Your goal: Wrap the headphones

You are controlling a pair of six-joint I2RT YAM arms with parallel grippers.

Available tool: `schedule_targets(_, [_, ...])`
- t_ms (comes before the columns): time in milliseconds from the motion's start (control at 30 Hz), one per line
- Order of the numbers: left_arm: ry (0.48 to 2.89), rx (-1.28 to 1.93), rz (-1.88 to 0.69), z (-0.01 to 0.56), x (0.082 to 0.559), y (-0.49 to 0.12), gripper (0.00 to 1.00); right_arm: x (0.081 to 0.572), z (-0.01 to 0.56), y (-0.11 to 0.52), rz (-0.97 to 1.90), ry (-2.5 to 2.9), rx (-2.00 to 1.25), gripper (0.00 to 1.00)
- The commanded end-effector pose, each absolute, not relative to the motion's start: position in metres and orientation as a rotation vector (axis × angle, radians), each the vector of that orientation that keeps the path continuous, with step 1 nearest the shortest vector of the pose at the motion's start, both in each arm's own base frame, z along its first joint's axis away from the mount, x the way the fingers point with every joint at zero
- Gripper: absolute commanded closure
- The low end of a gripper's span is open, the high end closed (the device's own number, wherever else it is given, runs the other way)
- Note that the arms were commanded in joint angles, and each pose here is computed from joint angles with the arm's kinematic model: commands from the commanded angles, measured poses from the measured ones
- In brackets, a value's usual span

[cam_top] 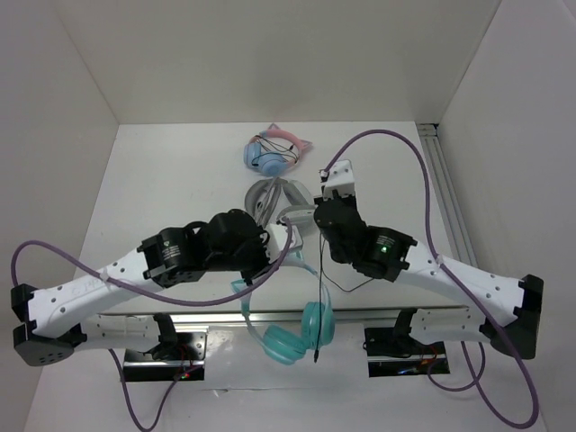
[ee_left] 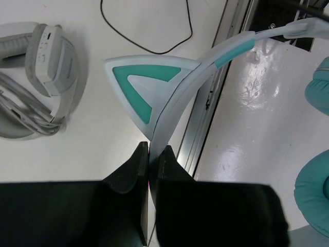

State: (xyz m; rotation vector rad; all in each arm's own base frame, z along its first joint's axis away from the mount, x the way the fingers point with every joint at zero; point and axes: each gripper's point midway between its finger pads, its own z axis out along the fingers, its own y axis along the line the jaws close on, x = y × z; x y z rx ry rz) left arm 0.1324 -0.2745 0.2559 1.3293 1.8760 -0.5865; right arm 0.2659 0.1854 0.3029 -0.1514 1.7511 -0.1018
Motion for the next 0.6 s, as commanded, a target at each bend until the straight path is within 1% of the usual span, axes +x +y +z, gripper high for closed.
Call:
schedule_targets(0, [1.83, 1.361, -0.697, 0.268, 0.123, -0.299, 1.0, 0.269, 0.304, 0.196, -0.038, 1.787, -0.127, 1.0])
schedule_targets(67, [1.873, 1.372, -0.654, 0.255, 0.128, -0.3, 1.0, 0.265, 0.306, 0.204, -0.013, 1.78, -0.14, 1.0])
schedule_targets(200, [1.859, 1.371, -0.673, 0.256, 0.128, -0.304, 1.0, 0.27, 0.302, 0.199, -0.028, 1.791, -0.114, 1.0])
schedule_targets(367, [1.772, 1.33, -0.753, 0.284, 0.118, -0.299, 1.0, 0.275, 0.283, 0.197, -0.035, 1.832, -0.12, 1.0])
schedule_targets(433, [1.693, 1.314, -0.821, 0.307, 0.11, -0.297, 1.0, 0.276, 0.276, 0.201, -0.007, 1.842, -0.132, 1.0])
schedule_targets(567, [1.6, 1.276, -0.892, 0.335, 0.098, -0.287, 1.0, 0.274, 0.261, 0.209, 0.03, 1.863, -0.162, 1.0])
